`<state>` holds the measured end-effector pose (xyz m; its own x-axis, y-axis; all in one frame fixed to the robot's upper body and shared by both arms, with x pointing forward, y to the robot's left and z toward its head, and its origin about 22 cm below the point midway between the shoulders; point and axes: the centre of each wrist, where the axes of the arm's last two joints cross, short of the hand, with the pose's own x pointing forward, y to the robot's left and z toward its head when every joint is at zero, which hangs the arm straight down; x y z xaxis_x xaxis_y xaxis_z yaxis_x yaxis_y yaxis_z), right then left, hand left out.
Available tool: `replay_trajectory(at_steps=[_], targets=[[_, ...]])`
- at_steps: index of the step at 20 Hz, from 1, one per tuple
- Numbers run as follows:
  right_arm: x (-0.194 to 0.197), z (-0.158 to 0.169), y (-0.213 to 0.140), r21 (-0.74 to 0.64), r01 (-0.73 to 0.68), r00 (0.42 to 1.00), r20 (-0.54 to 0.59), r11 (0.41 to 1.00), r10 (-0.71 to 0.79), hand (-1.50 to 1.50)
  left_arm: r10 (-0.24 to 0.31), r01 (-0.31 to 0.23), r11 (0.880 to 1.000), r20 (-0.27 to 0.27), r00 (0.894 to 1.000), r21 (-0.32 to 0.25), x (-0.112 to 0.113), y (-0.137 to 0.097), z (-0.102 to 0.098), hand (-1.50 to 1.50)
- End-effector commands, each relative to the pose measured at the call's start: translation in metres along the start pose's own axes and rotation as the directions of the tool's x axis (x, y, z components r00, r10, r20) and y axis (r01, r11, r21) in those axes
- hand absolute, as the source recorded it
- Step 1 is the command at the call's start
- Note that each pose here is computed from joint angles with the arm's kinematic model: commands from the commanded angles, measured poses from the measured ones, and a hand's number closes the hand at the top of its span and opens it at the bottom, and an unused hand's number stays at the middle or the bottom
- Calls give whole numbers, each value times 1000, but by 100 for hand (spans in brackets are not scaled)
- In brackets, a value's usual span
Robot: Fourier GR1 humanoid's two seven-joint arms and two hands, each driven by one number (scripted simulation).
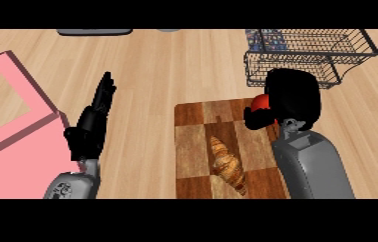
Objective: Pick the tomato from the cutting board and place it in the tiered basket
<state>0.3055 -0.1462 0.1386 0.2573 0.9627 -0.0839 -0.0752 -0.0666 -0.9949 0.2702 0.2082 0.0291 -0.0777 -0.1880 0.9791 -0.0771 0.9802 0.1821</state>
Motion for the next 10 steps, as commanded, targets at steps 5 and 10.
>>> replay_trajectory(at_steps=[5, 10], targets=[[-20, 44, -114, -131, 103, 988, -98, 986, -116, 150, -3, 3, 1000, 10, 1000, -16, 1, 7, 7, 0], [-29, 49, -169, -158, 151, 980, -106, 976, -169, 150, -2, 2, 1000, 7, 1000, -15, 3, -4, -3, 0]])
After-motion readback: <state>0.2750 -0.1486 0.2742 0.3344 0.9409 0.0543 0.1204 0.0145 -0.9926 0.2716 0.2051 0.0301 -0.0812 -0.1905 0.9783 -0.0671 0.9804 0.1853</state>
